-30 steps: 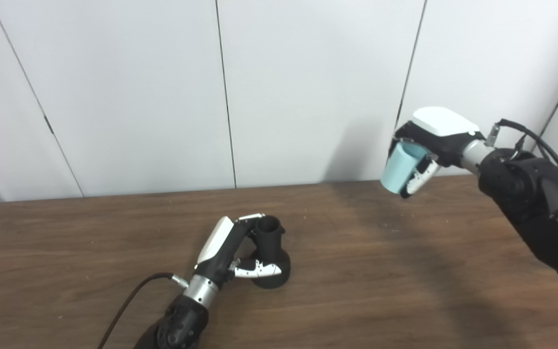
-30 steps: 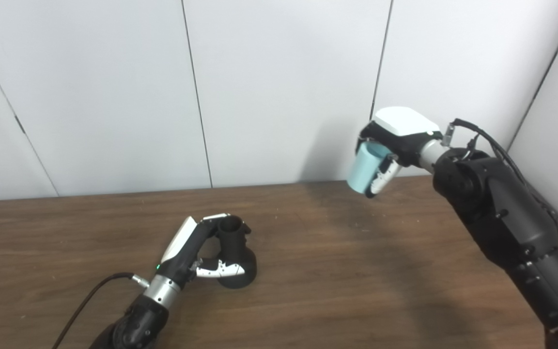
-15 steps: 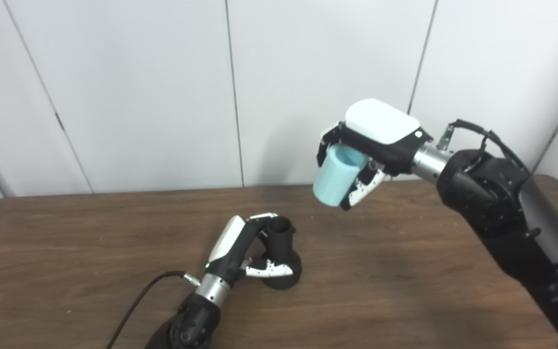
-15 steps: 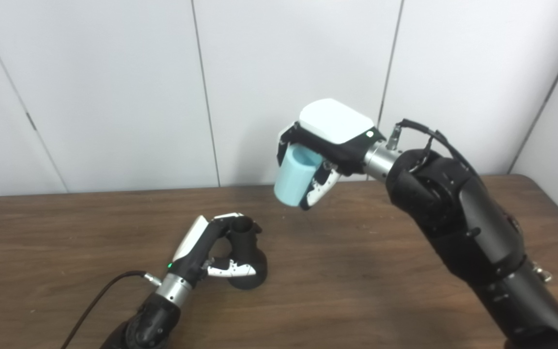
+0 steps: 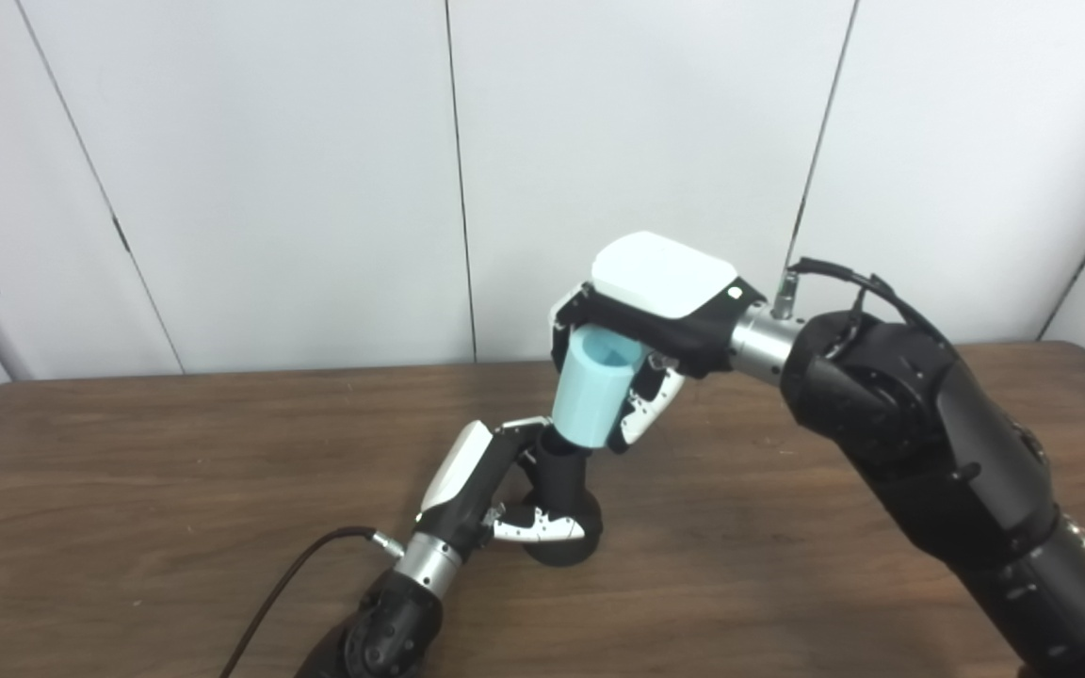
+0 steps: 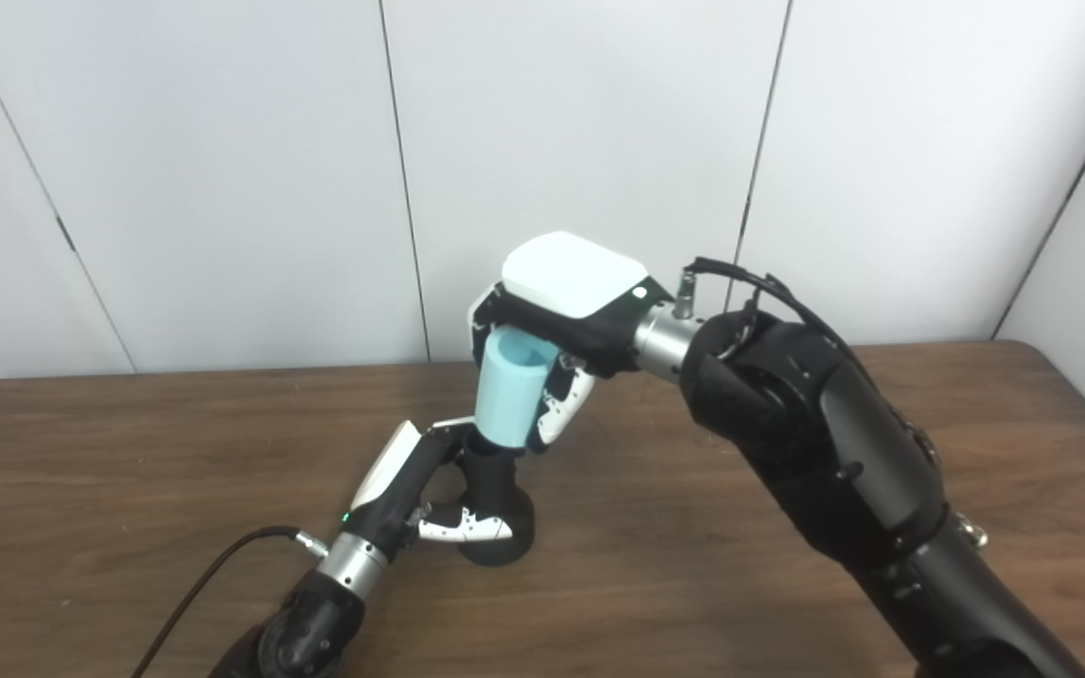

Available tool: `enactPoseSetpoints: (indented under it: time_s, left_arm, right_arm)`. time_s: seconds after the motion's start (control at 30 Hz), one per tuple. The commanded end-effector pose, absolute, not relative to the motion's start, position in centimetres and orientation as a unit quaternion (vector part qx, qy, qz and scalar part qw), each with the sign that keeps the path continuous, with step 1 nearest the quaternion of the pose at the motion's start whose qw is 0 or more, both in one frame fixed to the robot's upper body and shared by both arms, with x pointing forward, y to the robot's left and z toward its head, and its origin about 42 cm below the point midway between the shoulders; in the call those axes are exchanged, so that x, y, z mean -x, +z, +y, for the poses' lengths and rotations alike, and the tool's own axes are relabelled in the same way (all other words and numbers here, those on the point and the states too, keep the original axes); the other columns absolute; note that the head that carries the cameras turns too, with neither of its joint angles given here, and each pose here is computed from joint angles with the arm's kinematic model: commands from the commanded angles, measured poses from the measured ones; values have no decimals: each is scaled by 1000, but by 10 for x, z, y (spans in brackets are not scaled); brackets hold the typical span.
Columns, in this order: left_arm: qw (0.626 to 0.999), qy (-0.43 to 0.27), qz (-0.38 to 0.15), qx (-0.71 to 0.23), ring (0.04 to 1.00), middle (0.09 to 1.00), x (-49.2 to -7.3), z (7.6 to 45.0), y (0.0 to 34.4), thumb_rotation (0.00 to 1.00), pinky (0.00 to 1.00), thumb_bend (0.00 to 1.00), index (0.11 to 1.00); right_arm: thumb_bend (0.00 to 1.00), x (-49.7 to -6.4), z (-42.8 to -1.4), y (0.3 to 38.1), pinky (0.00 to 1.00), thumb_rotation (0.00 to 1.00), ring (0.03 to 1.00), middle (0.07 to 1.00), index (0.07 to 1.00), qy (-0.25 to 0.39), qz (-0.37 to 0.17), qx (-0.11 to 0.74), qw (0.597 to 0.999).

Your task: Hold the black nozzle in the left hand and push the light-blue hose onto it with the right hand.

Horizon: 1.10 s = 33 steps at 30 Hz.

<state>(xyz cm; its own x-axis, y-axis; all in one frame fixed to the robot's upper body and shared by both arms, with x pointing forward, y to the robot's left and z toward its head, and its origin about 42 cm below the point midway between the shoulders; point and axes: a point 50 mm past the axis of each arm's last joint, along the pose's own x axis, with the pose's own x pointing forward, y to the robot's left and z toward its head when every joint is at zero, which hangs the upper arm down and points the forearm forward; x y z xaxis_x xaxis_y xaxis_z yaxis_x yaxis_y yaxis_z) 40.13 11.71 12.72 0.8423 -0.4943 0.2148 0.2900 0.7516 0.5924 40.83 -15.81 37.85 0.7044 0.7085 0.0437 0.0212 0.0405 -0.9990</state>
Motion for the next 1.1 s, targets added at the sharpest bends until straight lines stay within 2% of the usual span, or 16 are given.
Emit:
enactPoseSetpoints:
  time_s: [0.0,0.3,0.6,0.73,0.9,1.07]
  left_arm:
    - [916,-252,-60,-306,476,519,-350,122,49,79,388,511,491]
    - [917,-252,-65,-302,458,512,-350,120,51,79,371,511,491]
    - [918,-250,-64,-301,449,506,-350,120,53,79,358,511,491]
    - [919,-248,-63,-301,446,506,-350,121,54,79,356,511,491]
    - [919,-247,-59,-300,440,505,-350,122,53,79,350,511,491]
    - [919,-247,-60,-301,465,505,-349,122,54,79,375,511,490]
  right_arm:
    - [529,-408,-146,417,244,0,340,417,499,233,-331,651,642]
    - [529,-411,-134,417,261,0,356,433,503,249,-324,663,627]
    - [528,-411,-135,407,314,0,382,431,507,259,-306,659,637]
    - [528,-411,-136,404,278,0,367,426,508,262,-301,658,638]
    - [527,-413,-137,402,180,0,300,416,504,265,-294,660,639]
    - [527,-414,-140,402,175,0,296,421,506,265,-290,662,639]
